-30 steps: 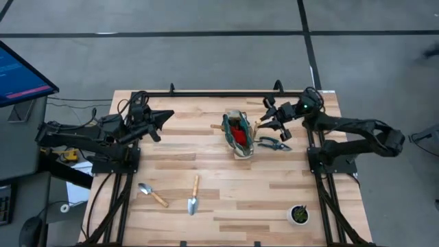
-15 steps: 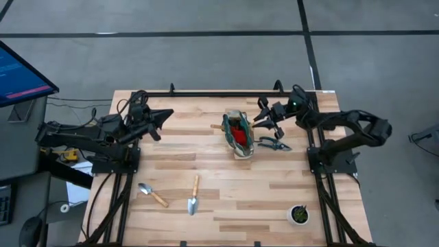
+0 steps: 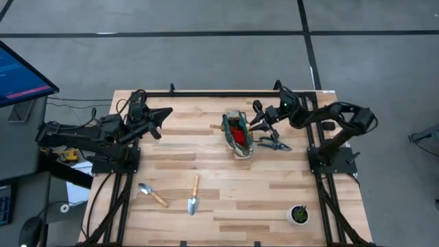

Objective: Pick & Place Garden tools in Gardening bag
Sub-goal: Put the trowel into the gardening bag

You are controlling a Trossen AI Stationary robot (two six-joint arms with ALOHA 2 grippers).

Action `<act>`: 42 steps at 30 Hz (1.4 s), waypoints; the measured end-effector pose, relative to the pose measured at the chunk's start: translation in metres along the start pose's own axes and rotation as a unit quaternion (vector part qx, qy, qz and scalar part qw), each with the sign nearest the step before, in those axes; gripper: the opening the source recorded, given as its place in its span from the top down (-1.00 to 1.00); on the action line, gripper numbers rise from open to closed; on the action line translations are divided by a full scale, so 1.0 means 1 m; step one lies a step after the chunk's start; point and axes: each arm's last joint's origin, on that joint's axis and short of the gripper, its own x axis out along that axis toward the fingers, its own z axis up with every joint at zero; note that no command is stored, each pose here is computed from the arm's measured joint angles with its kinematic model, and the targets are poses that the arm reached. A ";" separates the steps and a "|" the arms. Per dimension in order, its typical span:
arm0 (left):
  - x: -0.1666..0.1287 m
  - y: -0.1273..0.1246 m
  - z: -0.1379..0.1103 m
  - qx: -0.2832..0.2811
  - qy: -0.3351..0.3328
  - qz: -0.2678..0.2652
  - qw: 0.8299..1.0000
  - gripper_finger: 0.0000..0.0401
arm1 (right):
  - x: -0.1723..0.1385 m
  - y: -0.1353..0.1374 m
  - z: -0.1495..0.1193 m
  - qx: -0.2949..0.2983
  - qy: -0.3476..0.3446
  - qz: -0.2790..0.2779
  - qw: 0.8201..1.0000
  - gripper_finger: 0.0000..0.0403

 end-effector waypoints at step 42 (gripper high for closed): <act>0.034 -0.013 -0.067 -0.061 0.245 -0.114 0.961 0.56 | -0.019 0.037 0.102 0.007 -0.124 0.001 0.992 -0.10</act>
